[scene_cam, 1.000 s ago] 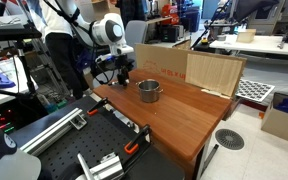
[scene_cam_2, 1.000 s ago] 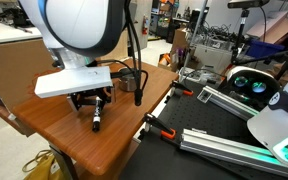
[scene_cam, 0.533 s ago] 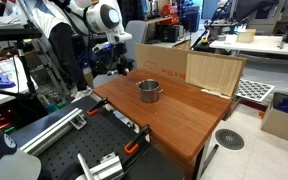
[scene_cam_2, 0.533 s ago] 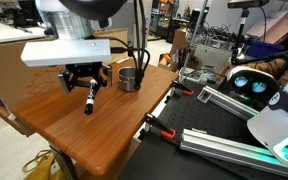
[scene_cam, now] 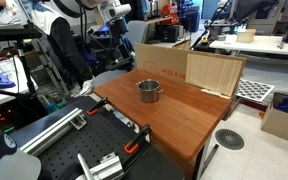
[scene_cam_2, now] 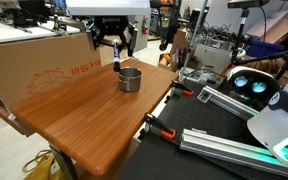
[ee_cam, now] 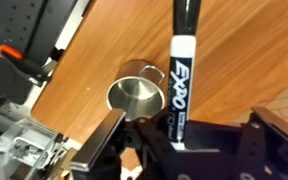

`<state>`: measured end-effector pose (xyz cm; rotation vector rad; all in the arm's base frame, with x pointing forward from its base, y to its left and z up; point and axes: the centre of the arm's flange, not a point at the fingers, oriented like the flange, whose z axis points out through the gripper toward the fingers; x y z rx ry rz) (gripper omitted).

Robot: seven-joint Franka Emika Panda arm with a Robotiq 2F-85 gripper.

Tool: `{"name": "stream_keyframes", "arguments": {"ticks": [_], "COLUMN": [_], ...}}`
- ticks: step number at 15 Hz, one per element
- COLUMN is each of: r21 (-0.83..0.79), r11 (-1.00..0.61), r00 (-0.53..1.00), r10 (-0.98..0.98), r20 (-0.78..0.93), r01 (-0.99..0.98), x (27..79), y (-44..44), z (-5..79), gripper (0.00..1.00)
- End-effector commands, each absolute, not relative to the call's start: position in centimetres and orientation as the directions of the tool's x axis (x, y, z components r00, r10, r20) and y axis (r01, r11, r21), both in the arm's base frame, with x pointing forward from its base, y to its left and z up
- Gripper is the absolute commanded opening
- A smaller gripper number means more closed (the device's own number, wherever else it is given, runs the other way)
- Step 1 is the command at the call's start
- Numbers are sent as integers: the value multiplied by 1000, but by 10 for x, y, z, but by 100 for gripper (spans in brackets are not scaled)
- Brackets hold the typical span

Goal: Pick up the marker from the table and put it in the silver bowl

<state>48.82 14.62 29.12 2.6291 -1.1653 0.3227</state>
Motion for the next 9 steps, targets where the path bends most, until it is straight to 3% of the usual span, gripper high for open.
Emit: {"name": "stream_keyframes", "arguments": {"ticks": [1,9], "r21": [151,109], "r11": [-584,-404], "r00": [592,402], "r10": [-708,-769], "r20": [384,498], "r01": [-797,-908], "x": [467,461], "y": [114,44], "z": [304,301], "gripper": [1,1]}}
